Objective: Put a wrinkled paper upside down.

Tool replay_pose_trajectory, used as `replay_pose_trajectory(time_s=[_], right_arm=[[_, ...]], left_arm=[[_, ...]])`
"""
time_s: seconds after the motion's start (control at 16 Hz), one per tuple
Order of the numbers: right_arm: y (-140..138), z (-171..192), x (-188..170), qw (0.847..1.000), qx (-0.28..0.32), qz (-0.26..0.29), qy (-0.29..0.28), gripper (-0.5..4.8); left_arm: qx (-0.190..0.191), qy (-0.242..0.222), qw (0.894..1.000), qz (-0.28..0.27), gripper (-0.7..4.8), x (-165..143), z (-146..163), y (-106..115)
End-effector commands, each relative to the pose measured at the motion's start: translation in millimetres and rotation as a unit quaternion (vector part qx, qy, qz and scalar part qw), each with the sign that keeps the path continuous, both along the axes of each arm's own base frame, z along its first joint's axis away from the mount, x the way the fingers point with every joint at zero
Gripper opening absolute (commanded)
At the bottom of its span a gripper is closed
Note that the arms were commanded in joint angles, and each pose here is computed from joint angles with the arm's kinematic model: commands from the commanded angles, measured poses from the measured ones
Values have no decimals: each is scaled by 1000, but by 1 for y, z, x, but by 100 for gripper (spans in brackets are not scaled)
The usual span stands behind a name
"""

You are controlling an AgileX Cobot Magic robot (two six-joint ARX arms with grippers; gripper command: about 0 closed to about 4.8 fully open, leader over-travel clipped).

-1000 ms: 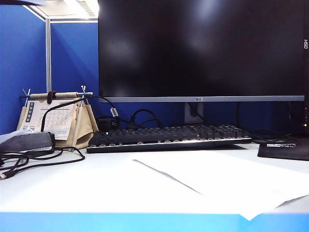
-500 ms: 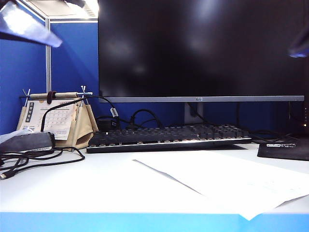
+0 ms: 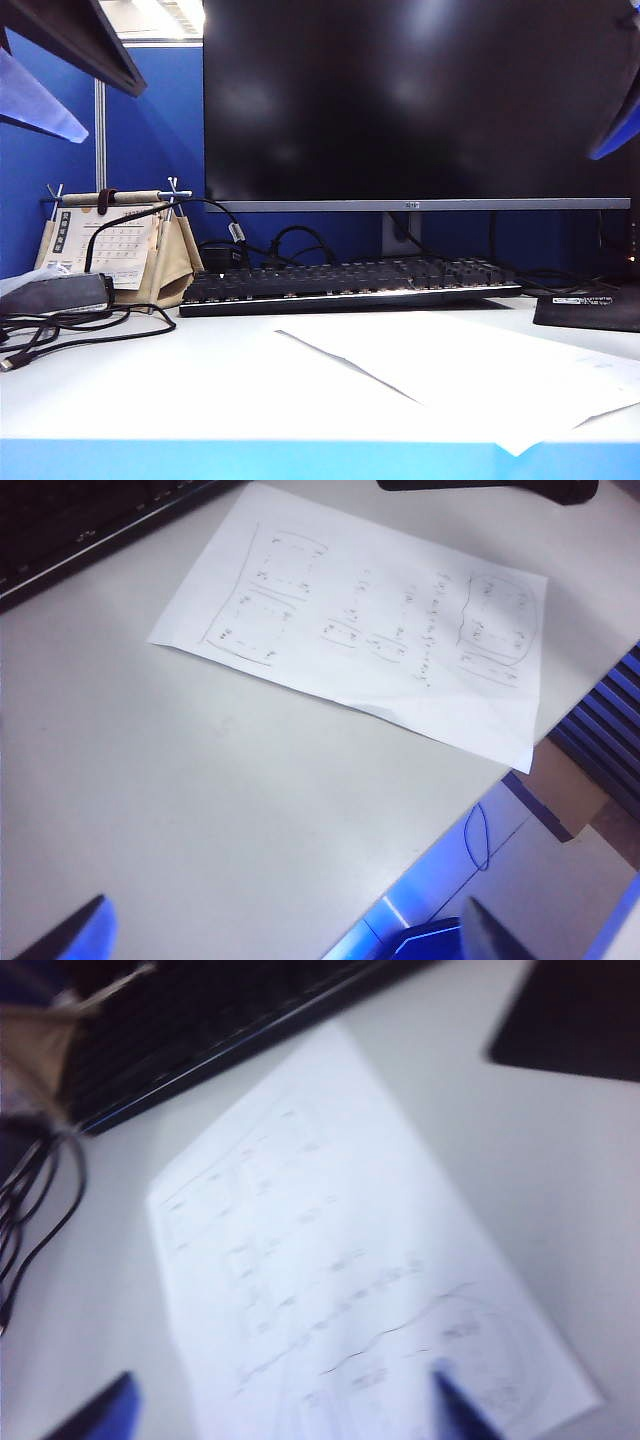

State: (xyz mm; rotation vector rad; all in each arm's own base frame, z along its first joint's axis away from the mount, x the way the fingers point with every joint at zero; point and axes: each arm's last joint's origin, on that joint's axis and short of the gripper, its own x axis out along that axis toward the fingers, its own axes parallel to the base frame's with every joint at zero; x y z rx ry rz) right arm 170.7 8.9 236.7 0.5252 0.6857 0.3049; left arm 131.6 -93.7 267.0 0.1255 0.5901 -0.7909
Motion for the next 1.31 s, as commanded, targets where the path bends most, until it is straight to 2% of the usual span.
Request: replay_pose_trajectory(time_s=[0.06,0.19,0.25,0.31,0.5,0.69,0.81,1.0,1.31], right_arm=[[-16,-5,6,998,-27,-50,8,369],[-22,-15,11,998,-1,-44,49,369],[-39,-47,17,984,71,-24,164,369],[-42,-54,20,982,63,-24,175,369],[-46,-53,27,988,28,-44,145,368],[-47,-52,32,991,22,-45,125,364],[-49,-60,37,989,23,-47,138,364],[-51,-84,45,981,23,-44,187,364],[-44,-93,52,980,31,-19,196,364]], left_arm=[[-9,-19,1000,-1,461,2,5,-1],[-13,-25,1000,-1,461,2,6,-1],[-7,-37,999,-8,461,3,7,-2],[-7,-37,999,-8,461,3,7,-2],[-7,-37,999,-8,461,3,7,-2],[-8,-36,999,-7,461,3,7,-2],[-8,-36,999,-7,461,3,7,-2],[-8,-36,999,-7,461,3,7,-2],[-9,-37,999,-7,461,3,7,-2]])
